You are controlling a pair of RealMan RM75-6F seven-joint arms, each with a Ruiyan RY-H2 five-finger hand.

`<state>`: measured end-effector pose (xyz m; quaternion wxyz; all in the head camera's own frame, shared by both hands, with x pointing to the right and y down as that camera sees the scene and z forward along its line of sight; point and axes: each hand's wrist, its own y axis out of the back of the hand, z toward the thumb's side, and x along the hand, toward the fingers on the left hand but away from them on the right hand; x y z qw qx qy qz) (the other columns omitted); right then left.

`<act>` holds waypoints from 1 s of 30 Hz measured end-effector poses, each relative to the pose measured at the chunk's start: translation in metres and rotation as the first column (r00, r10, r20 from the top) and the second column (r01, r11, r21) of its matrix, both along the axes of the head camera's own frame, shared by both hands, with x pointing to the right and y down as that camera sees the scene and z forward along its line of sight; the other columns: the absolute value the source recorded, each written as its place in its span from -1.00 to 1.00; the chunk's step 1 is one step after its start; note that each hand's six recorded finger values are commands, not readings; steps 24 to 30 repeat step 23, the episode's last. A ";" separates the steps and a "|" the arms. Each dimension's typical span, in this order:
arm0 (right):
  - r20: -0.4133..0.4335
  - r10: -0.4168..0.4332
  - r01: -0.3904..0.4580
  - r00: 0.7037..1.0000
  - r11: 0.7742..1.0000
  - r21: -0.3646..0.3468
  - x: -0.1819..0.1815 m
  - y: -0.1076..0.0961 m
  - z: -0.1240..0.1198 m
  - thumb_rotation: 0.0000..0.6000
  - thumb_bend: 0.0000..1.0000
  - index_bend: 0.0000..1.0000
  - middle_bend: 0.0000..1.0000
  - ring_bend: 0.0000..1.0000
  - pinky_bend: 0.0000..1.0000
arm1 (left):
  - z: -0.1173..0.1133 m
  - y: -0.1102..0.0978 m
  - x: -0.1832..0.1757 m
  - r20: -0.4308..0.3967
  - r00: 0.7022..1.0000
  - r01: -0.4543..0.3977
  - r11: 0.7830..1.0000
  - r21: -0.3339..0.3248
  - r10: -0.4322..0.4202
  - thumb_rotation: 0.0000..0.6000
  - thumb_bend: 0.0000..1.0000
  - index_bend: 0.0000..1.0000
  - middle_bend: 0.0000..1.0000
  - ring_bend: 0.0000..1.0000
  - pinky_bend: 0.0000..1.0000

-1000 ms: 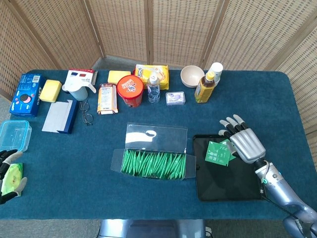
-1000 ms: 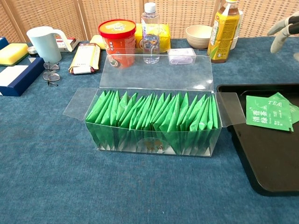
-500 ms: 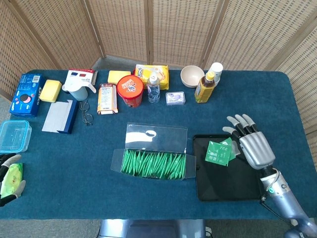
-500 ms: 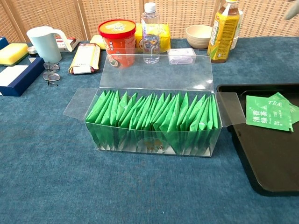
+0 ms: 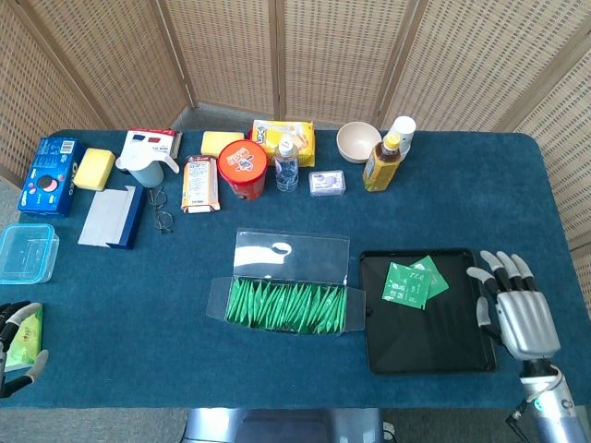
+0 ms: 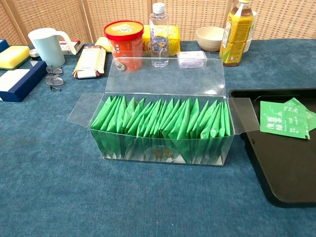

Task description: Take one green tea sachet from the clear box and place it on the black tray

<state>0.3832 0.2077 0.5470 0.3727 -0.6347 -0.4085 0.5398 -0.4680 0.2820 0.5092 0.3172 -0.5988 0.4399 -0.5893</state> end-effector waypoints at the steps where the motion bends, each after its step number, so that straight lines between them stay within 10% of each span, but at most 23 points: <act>1: -0.007 0.010 -0.010 1.000 1.000 -0.002 0.003 0.006 0.000 1.00 0.33 -0.48 -0.76 -0.87 -0.94 | 0.000 0.000 0.000 -0.001 1.000 0.001 1.000 0.002 -0.001 1.00 -0.40 -0.63 -0.63 -0.75 -0.51; 30: 0.046 0.065 -0.064 0.997 0.998 -0.023 0.012 0.030 0.005 1.00 0.33 -0.48 -0.76 -0.87 -0.94 | -0.001 -0.011 0.020 -0.042 0.999 -0.013 0.999 0.039 0.014 1.00 -0.40 -0.63 -0.63 -0.75 -0.51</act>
